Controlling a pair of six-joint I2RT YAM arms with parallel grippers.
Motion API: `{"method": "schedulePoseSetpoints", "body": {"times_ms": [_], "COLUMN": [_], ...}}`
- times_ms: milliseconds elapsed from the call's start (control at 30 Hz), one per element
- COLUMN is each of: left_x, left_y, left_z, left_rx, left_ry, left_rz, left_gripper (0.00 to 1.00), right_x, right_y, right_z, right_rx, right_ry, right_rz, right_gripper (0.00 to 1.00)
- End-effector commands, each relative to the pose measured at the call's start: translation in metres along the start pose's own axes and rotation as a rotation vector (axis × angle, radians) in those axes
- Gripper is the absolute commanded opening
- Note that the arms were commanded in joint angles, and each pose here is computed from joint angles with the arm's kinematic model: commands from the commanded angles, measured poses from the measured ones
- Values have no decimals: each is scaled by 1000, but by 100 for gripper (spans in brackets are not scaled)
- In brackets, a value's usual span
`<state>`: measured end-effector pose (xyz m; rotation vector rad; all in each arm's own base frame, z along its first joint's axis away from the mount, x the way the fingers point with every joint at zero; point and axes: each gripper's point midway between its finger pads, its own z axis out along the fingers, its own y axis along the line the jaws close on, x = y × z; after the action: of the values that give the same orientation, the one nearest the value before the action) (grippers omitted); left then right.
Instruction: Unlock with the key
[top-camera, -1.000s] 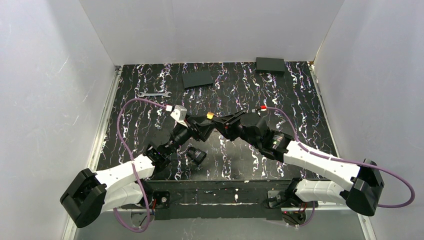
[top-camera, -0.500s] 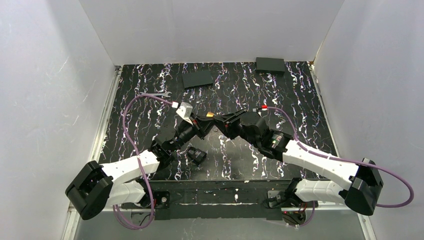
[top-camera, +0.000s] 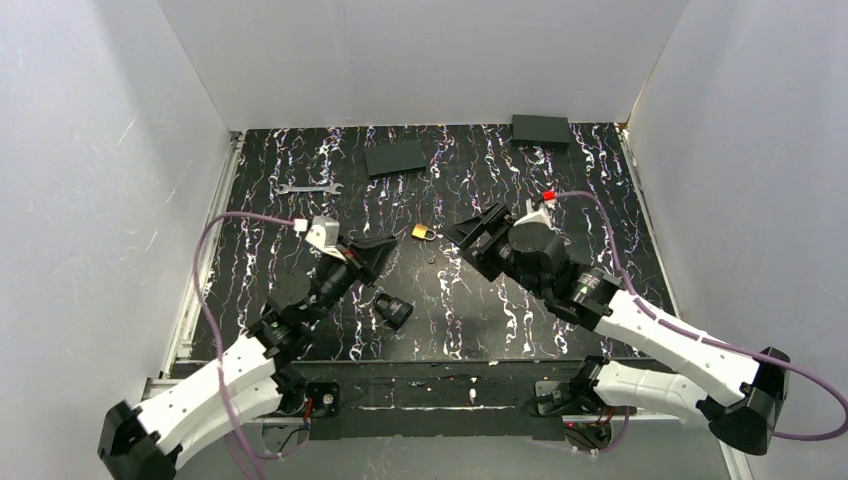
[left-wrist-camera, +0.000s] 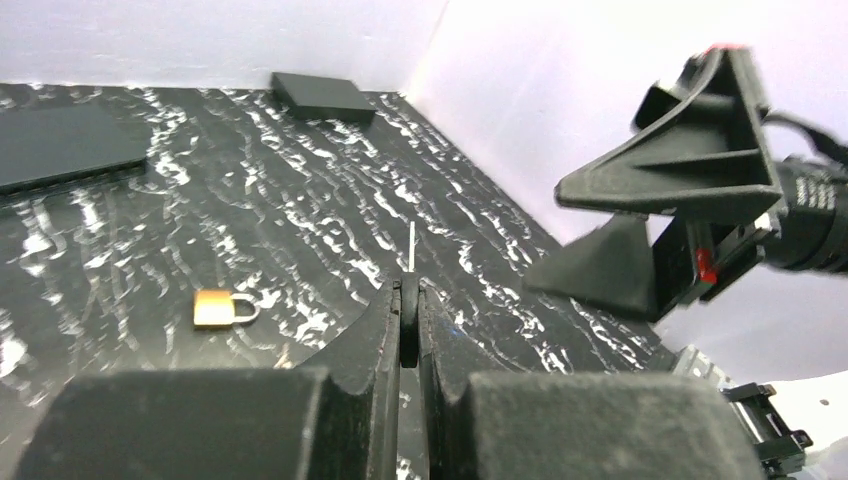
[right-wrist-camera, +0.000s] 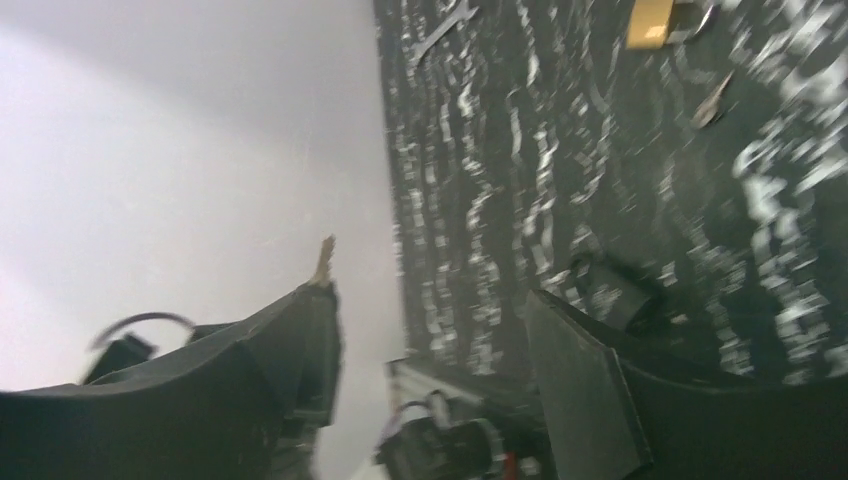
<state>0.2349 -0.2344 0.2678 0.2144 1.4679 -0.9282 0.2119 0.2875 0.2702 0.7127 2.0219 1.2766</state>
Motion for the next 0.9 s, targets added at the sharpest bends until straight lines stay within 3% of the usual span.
{"method": "schedulePoseSetpoints", "body": {"times_ms": [0,67,133,267,333,467,667,867], "left_x": [-3,-7,-10,-22,-29,-33,-30,-31], "left_y": [34,43,47,53,59,81,86,87], "left_z": [-38,-58,-77,-119,-138,-172,-187,-188], "left_rx": [-211,-294,-351,-440,-485,-602,-605,-595], "left_ry": [102,170,236,319,334,332,286,261], "left_rz": [56,75,91,116,149,207,202,207], "left_gripper": [0,0,0,0,0,0,0,0], "right_x": [-18,-5,9,45,61,87,141,166], "right_y": [16,3,-12,-47,-59,-79,-124,-152], "right_z": [-12,-6,0,13,19,37,63,84], "right_rx": [-26,8,53,105,122,203,346,441], "right_ry": [15,154,303,624,712,769,878,846], "right_rz": [-528,-828,-994,-1130,-1172,-1317,-1448,-1525], "right_gripper": [88,91,95,97,98,98,98,98]}}
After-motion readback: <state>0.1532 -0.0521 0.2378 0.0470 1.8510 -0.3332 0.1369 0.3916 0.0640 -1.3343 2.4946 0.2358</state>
